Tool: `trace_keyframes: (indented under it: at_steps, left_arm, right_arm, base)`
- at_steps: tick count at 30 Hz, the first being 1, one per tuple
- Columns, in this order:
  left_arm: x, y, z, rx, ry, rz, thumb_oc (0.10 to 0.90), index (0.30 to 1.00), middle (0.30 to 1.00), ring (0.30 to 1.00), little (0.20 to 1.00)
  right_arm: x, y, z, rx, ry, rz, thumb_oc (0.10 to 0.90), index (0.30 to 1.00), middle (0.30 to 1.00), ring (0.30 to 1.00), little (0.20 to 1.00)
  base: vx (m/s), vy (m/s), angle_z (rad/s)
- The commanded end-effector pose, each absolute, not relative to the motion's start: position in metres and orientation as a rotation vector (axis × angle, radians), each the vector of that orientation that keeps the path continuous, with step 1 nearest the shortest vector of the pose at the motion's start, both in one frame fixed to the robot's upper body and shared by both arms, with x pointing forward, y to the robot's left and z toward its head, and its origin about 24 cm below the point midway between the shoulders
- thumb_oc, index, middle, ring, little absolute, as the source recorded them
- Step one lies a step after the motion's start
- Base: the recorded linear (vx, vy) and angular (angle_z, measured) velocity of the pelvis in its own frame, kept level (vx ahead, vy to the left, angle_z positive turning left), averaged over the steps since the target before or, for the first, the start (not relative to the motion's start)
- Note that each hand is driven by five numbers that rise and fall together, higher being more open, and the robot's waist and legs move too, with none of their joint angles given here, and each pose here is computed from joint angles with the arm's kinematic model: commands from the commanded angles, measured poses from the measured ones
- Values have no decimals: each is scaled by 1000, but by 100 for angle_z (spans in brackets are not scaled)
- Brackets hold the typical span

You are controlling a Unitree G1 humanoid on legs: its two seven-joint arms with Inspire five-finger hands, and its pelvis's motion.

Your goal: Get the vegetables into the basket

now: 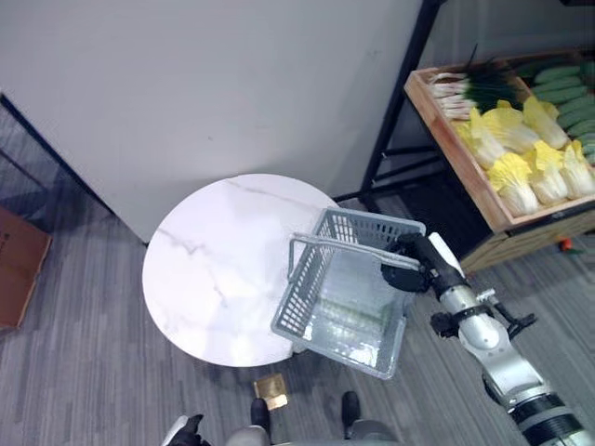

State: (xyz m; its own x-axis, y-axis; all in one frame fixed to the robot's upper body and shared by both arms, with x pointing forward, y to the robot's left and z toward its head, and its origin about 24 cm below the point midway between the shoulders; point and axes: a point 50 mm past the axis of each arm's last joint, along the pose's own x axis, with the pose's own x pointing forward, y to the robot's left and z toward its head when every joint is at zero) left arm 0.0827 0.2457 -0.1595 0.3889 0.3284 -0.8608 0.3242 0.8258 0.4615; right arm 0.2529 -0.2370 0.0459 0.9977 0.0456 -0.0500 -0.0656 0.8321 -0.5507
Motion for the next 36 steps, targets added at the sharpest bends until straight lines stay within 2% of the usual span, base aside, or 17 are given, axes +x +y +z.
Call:
trace_keyframes:
  at_steps: [1, 6, 12, 20, 25, 32, 36]
  left_arm:
    - [103, 268, -148, 731, 1141, 55, 900, 1000, 1000, 1000, 1000]
    - [107, 281, -142, 734, 1128, 115, 900, 1000, 1000, 1000, 1000]
    - [88, 284, -146, 728, 1183, 113, 900, 1000, 1000, 1000, 1000]
    - [87, 264, -154, 705, 1191, 50, 900, 1000, 1000, 1000, 1000]
    - [112, 249, -151, 663, 1097, 51, 900, 1000, 1000, 1000, 1000]
    - [104, 244, -154, 592, 1110, 100, 900, 1000, 1000, 1000, 1000]
    - [97, 239, -158, 577, 1134, 59, 900, 1000, 1000, 1000, 1000]
  right_arm:
    - [280, -232, 151, -472, -492, -87, 400, 300, 300, 300, 300]
    - [282, -224, 142, -456, -465, -45, 400, 300, 300, 300, 300]
    - [277, -219, 143, -486, -478, -12, 400, 300, 300, 300, 300]
    - [260, -233, 145, -531, -473, -16, 400, 300, 300, 300, 300]
    - [244, -253, 154, -656, -505, -96, 400, 300, 300, 300, 300]
    - [256, -251, 153, -655, -498, -78, 400, 300, 300, 300, 300]
    - [257, -253, 149, -637, -475, -73, 400, 300, 300, 300, 300]
  base:
    - [-86, 25, -66]
    - [-178, 31, -84]
    - [-13, -111, -68]
    - [29, -207, -34]
    - [2, -379, -13]
    - [45, -112, -68]
    - [137, -6, -102]
